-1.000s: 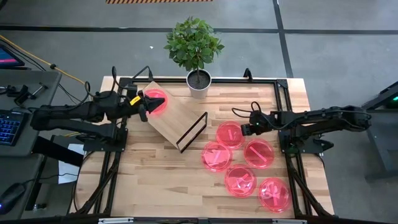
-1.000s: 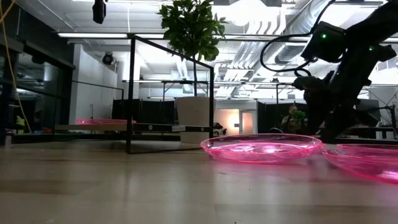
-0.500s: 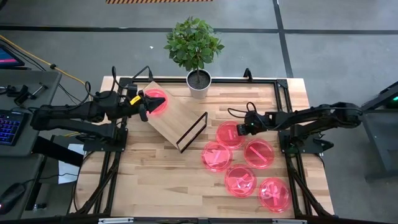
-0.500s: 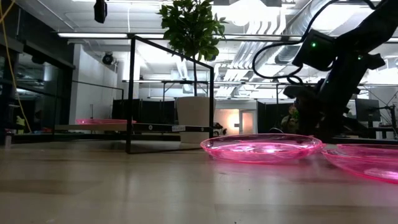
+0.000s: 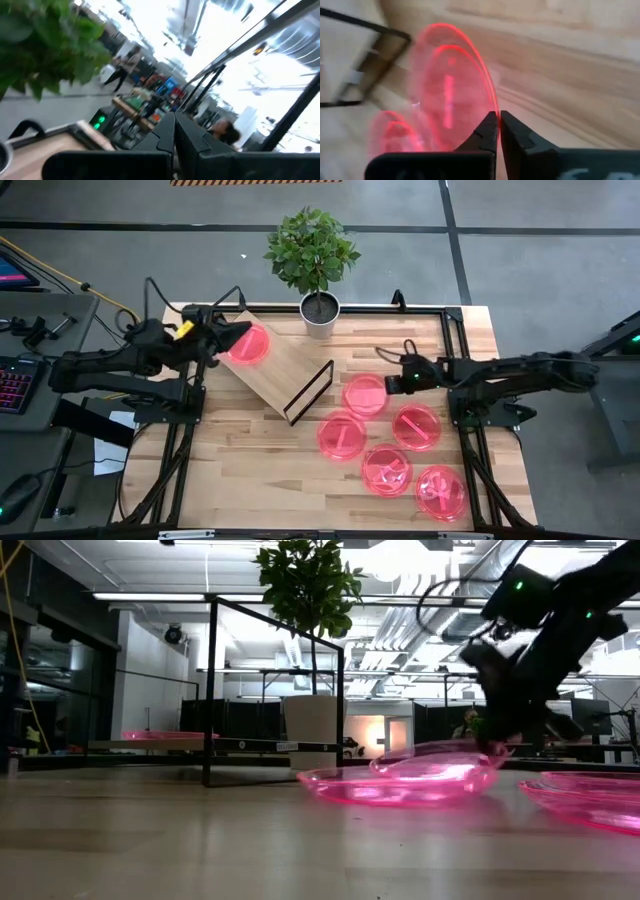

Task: Place and stack plates onto a shelf
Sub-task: Stack the pink plate on top of the pink plate on the shelf

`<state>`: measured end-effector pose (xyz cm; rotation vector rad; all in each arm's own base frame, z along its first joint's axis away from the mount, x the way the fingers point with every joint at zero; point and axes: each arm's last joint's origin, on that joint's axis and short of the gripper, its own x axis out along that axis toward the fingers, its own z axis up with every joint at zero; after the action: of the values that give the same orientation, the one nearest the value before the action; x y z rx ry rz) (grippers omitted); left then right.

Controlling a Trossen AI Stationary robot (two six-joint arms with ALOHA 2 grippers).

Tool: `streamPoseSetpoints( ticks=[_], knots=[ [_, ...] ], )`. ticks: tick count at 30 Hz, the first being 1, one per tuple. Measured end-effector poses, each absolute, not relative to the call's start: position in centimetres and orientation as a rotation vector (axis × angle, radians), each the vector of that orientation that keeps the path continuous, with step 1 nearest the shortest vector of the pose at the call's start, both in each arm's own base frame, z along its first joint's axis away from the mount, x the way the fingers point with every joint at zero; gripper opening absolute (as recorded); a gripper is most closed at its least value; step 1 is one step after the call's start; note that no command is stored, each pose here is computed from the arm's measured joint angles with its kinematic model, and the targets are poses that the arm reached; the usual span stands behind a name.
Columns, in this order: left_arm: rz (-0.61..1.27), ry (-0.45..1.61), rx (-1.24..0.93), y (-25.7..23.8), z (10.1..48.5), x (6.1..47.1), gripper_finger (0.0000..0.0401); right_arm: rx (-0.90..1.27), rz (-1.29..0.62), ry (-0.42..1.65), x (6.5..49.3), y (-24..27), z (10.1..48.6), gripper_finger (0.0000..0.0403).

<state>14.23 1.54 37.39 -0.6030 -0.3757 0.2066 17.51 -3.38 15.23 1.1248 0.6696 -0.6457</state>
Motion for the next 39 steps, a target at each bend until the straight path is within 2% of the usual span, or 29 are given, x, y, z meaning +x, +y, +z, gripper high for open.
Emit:
streamPoseSetpoints(
  ticks=[12,20,24,29,33,39],
  knots=[
    [0.194,-0.442,-0.577,1.4,38.2,12.3,0.0,1.152,-0.478,0.375,14.3,-2.8,20.6,0.0],
    [0.207,-0.431,-0.508,1.4,38.2,12.3,0.0,1.024,-0.377,0.26,14.2,-2.7,28.8,0.0],
    [0.225,-0.411,-0.434,1.4,38.1,12.4,0.0,0.971,-0.396,0.249,15.6,-3.1,32.2,0.0],
    [0.261,-0.302,-0.396,1.5,37.0,13.5,0.0005,0.89,-0.398,0.269,19.4,-3.9,34.8,0.0],
    [0.271,-0.174,-0.44,1.6,35.6,14.9,0.0035,0.815,-0.364,0.297,22.6,-4.4,36.6,0.0],
    [0.275,-0.069,-0.675,1.6,34.1,16.2,0.0123,0.747,-0.324,0.299,25.6,-4.9,38.8,0.0]
  ],
)
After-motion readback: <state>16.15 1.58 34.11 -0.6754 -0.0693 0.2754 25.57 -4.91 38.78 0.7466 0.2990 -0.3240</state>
